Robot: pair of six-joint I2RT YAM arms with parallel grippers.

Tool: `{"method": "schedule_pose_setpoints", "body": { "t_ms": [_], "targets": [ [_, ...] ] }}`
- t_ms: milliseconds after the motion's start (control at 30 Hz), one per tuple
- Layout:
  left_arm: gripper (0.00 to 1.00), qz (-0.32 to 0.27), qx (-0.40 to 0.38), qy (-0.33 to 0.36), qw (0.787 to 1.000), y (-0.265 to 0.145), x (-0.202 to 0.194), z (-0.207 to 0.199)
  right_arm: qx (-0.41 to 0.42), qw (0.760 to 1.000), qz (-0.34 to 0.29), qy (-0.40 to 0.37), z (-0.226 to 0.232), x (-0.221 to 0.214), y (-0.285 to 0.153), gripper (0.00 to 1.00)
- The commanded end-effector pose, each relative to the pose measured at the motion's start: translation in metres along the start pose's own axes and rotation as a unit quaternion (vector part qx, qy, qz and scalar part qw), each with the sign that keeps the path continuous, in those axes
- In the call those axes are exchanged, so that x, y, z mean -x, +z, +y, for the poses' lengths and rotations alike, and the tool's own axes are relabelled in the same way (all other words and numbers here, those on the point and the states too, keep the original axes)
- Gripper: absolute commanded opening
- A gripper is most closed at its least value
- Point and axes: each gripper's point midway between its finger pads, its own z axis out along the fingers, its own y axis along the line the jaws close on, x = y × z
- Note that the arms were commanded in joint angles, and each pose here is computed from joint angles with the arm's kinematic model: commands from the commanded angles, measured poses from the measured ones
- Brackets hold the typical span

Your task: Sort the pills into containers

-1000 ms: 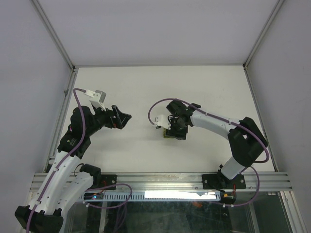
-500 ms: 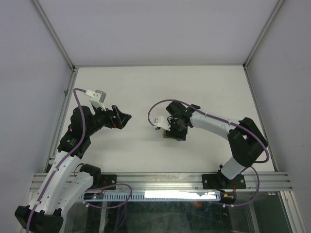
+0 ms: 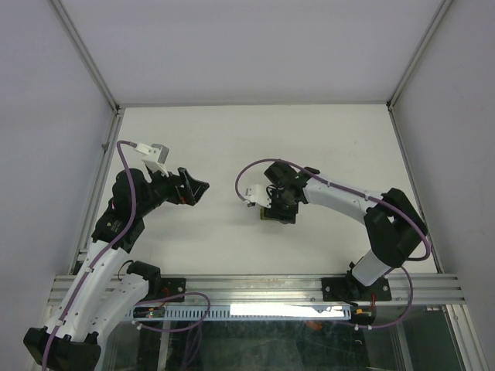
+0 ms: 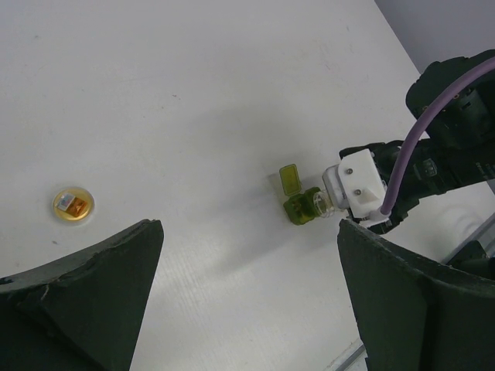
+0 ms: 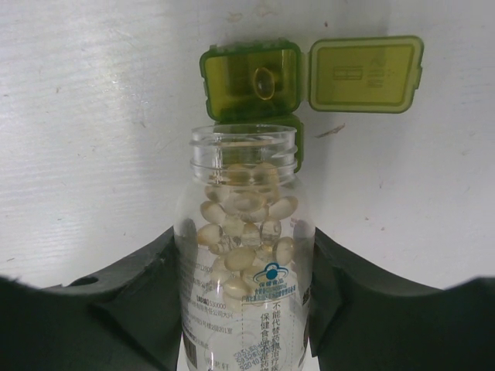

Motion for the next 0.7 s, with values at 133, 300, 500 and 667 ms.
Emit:
{"method": "schedule_pose_setpoints", "body": {
  "t_ms": [133, 300, 500, 667],
  "targets": [
    [0.99, -0.019, -0.012, 0.009, 1.000, -0.002, 0.013, -0.005, -0.057, 0.998, -0.029, -0.013, -0.018, 0.012, -0.009, 0.00],
    [0.99, -0.018, -0.012, 0.008, 1.000, -0.002, 0.013, -0.005, -0.049, 0.998, -0.027, -0.014, -0.014, 0.014, -0.009, 0.00],
    [0.99, -0.018, -0.011, 0.008, 1.000, -0.002, 0.013, -0.005, -0.023, 1.000, -0.009, 0.004, -0.011, 0.007, -0.005, 0.00],
    [0.99, -0.018, -0.012, 0.008, 1.000, -0.002, 0.012, -0.005, -0.022, 1.000, -0.018, 0.000, -0.009, 0.012, -0.012, 0.00]
  ]
}}
